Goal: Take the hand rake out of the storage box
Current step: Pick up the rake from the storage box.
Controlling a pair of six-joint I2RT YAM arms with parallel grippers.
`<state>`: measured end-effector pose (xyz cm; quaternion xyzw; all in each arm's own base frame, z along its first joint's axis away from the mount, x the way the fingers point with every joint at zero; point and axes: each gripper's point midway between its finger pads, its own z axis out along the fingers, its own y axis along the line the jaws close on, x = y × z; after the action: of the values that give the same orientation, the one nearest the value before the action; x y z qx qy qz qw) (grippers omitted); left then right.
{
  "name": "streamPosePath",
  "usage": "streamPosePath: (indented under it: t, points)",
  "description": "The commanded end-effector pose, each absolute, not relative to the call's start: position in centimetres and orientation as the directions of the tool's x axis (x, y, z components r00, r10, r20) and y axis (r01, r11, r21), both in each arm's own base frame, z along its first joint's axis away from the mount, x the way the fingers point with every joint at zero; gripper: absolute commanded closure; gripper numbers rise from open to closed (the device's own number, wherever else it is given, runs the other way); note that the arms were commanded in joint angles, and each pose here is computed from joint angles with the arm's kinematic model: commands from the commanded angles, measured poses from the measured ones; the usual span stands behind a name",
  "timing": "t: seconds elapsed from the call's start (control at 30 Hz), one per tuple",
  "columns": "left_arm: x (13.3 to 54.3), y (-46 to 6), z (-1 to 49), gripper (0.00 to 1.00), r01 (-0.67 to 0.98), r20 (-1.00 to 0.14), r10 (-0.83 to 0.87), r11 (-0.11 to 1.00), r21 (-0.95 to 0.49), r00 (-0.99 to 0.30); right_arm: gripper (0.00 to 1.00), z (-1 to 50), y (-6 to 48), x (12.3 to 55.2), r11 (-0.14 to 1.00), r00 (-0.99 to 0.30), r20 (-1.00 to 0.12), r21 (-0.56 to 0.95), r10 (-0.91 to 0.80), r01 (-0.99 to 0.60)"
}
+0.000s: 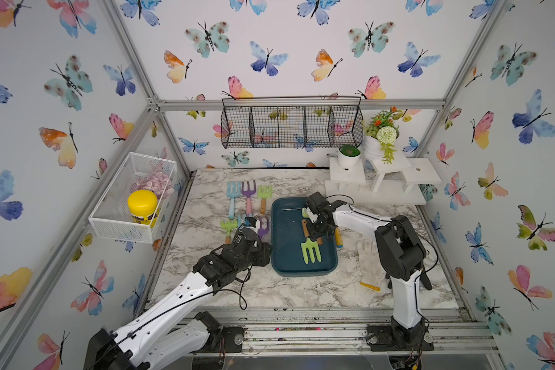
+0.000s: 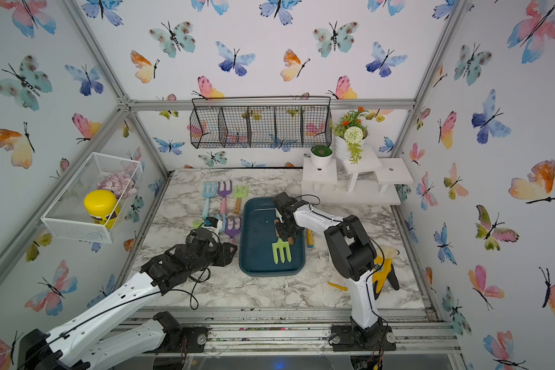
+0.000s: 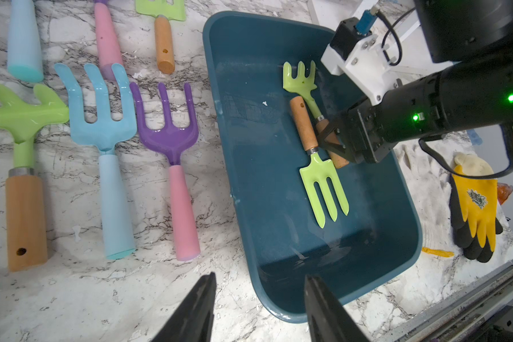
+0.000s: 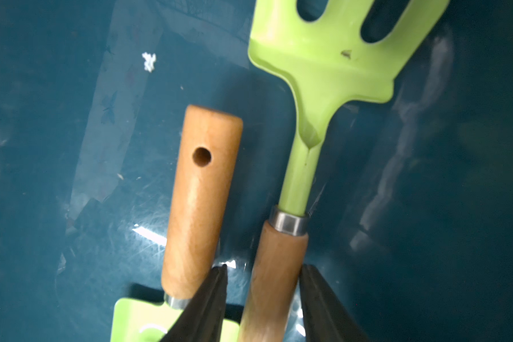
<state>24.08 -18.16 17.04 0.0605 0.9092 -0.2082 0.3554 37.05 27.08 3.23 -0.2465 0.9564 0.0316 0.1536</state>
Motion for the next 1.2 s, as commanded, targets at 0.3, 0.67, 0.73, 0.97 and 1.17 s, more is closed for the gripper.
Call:
streamPosePath:
  t: [0.3,0.67,0.73,0.97,1.17]
  points:
    - [23.9,-18.9,18.3,0.11,0.293,-0.687,-0.041,0.884,-0.363,-0.726,0.54,2.7,26.9,35.8,0.877,-0.841,-0.27,-0.027,-0.469,-0.481]
    - [23.6,-19.1,18.8,0.01,0.306,-0.688,-0.049,0.871,-0.384,-0.724,0.53,1.9,27.7,36.2,0.887,-0.854,-0.267,-0.003,-0.447,-0.463]
    - [23.6,-19.1,18.9,0.02,0.307,-0.688,-0.054,0.868,-0.39,-0.724,0.54,1.8,27.9,36.3,0.887,-0.855,-0.266,0.002,-0.444,-0.461]
    - [23.6,-19.5,18.6,0.01,0.306,-0.679,-0.06,0.861,-0.406,-0.732,0.62,1.2,28.0,36.1,0.887,-0.859,-0.26,0.016,-0.442,-0.461]
    - [23.5,-19.9,18.2,0.01,0.312,-0.668,-0.059,0.851,-0.422,-0.742,0.51,1.1,27.7,36.5,0.895,-0.86,-0.278,-0.006,-0.429,-0.445]
